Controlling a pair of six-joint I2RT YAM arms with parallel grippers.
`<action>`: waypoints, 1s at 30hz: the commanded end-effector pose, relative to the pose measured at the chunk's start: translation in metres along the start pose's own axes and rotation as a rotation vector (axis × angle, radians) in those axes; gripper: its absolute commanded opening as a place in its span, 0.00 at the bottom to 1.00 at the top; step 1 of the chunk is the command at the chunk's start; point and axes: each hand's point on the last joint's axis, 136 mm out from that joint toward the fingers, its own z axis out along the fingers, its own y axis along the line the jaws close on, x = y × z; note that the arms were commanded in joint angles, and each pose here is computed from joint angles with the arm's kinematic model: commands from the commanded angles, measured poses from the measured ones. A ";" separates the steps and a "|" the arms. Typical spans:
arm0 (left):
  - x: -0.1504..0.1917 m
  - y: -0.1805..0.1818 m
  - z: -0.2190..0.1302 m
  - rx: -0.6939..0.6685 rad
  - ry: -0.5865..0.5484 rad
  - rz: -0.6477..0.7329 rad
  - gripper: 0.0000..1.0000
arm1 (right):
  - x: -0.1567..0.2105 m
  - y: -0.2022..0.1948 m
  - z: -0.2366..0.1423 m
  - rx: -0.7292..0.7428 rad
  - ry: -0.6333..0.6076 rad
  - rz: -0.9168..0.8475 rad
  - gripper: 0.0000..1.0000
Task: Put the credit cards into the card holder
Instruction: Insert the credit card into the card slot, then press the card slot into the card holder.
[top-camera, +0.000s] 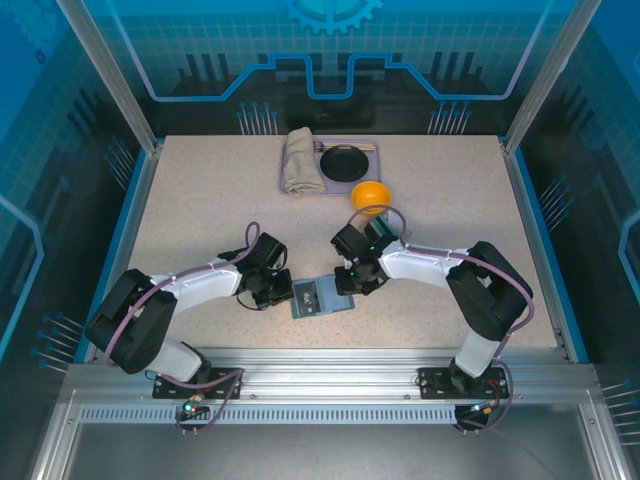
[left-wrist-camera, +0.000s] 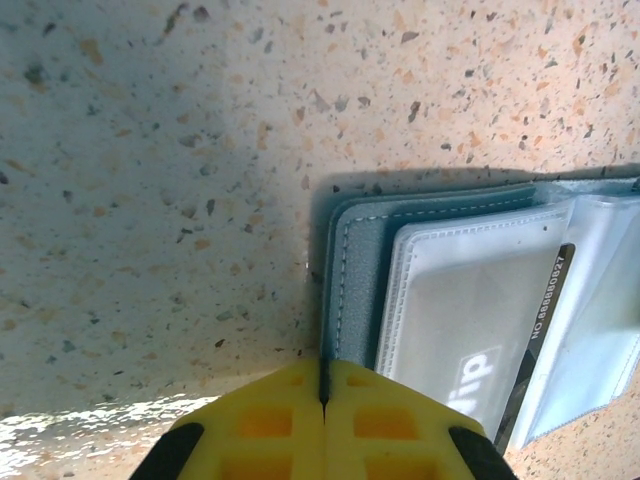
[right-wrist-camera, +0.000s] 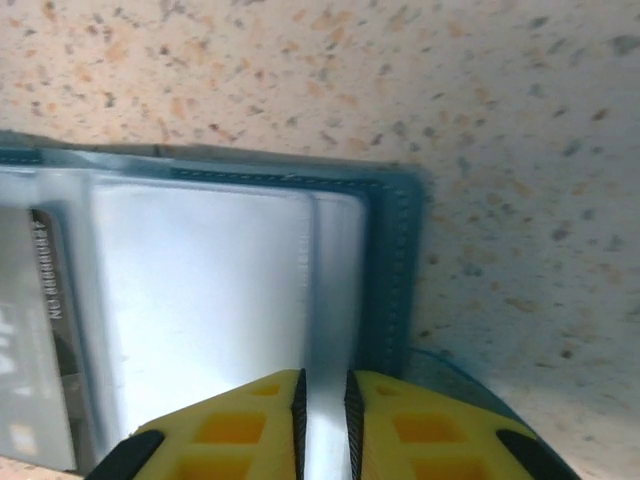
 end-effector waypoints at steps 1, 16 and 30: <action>-0.001 -0.001 -0.008 -0.014 -0.015 0.029 0.00 | -0.001 -0.017 -0.011 0.124 -0.009 -0.036 0.18; -0.005 -0.009 -0.011 -0.003 -0.021 0.041 0.00 | -0.013 0.055 -0.018 -0.133 -0.028 -0.135 0.13; -0.007 -0.001 -0.010 -0.040 -0.027 0.042 0.00 | 0.000 -0.001 -0.003 0.105 0.007 -0.121 0.14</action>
